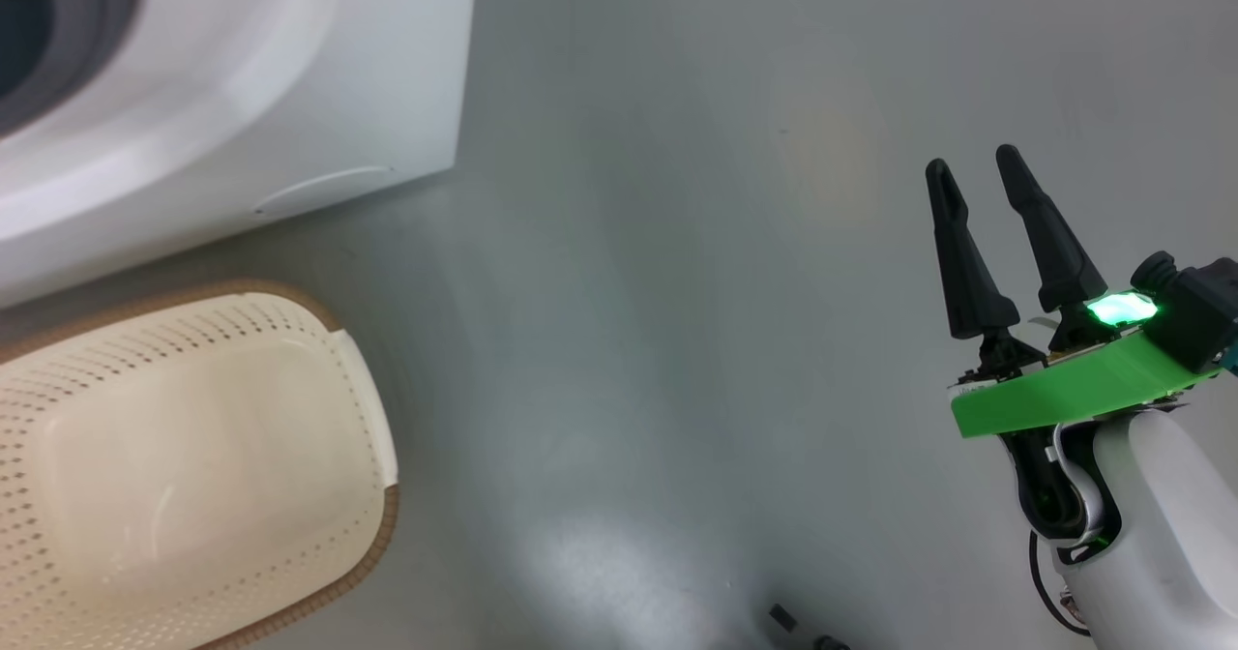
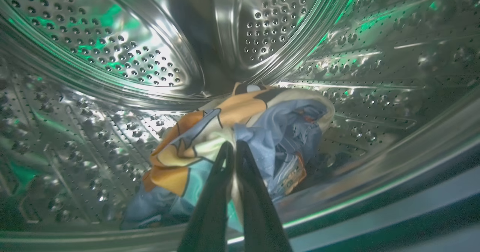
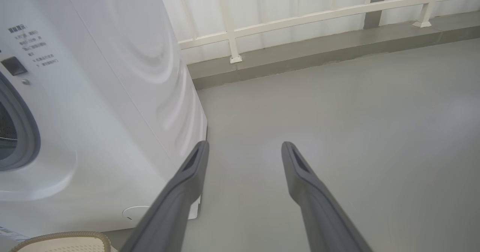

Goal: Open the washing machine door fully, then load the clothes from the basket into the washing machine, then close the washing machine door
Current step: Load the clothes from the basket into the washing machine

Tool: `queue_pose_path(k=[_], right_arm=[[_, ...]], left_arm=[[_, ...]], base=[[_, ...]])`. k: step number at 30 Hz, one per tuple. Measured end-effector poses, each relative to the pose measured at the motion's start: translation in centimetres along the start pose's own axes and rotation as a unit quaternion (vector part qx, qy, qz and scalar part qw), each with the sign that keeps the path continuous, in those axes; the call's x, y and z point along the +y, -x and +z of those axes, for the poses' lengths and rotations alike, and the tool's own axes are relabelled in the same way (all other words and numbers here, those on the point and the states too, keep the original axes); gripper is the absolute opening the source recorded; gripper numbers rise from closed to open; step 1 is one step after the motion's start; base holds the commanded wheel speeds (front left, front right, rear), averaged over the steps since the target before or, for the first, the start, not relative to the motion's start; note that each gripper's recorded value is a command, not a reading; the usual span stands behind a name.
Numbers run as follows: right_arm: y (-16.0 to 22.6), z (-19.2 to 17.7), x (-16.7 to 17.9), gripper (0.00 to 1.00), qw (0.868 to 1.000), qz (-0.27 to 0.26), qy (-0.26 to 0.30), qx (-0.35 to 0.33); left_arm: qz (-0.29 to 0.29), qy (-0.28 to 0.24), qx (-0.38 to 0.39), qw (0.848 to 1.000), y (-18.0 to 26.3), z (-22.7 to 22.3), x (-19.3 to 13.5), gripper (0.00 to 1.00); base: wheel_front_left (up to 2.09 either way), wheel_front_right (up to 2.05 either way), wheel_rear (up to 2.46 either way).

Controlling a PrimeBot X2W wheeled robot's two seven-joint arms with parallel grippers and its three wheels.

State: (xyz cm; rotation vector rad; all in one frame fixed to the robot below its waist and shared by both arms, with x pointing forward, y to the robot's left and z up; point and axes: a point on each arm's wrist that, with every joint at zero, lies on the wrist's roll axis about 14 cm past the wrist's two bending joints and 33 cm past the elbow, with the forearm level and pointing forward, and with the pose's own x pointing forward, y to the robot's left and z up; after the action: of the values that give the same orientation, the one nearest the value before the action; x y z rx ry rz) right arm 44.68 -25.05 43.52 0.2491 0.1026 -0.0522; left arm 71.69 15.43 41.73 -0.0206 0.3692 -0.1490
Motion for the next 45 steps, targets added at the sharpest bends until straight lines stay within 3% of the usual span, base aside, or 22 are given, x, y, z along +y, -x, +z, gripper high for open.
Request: queue_pose_path(k=[16,18,19,20,23,29,45], right_arm=[[-1.0,-3.0,-2.6,1.0,0.999,-0.034,0.014,0.036],[-1.0,-3.1,-2.5,1.0,0.999,-0.033,0.013,0.037],[-1.0,-3.1,-2.5,1.0,0.999,-0.033,0.013,0.037],[-1.1,-3.1,-2.4,1.0,0.999,-0.032,0.013,0.036],[-1.1,-2.8,-2.2,1.0,0.999,-0.029,0.012,0.033],[-1.0,-1.7,-1.7,1.0,1.0,-0.019,0.011,0.021],[0.5,2.3,-0.1,1.0,1.0,0.005,0.013,-0.021]], left_arm=[[0.003,0.002,-0.127,0.992,-5.5,2.2,-1.4,0.0],[0.013,0.008,-0.142,0.99,-5.4,2.8,-0.9,0.49],[0.018,0.011,-0.148,0.989,-5.3,3.2,-0.7,0.92],[0.024,0.014,-0.148,0.989,-5.2,3.2,-0.4,1.0],[0.036,0.019,-0.113,0.993,-5.0,2.1,-0.1,1.0],[0.066,0.032,0.03,0.997,-4.0,-1.9,0.6,1.0],[0.016,0.043,-0.016,0.999,1.1,1.0,-1.5,1.0]], base=[[0.0,0.0,0.0],[0.0,0.0,0.0],[0.0,0.0,0.0],[0.0,0.0,0.0],[0.0,0.0,0.0],[0.0,0.0,0.0],[0.0,0.0,0.0]])
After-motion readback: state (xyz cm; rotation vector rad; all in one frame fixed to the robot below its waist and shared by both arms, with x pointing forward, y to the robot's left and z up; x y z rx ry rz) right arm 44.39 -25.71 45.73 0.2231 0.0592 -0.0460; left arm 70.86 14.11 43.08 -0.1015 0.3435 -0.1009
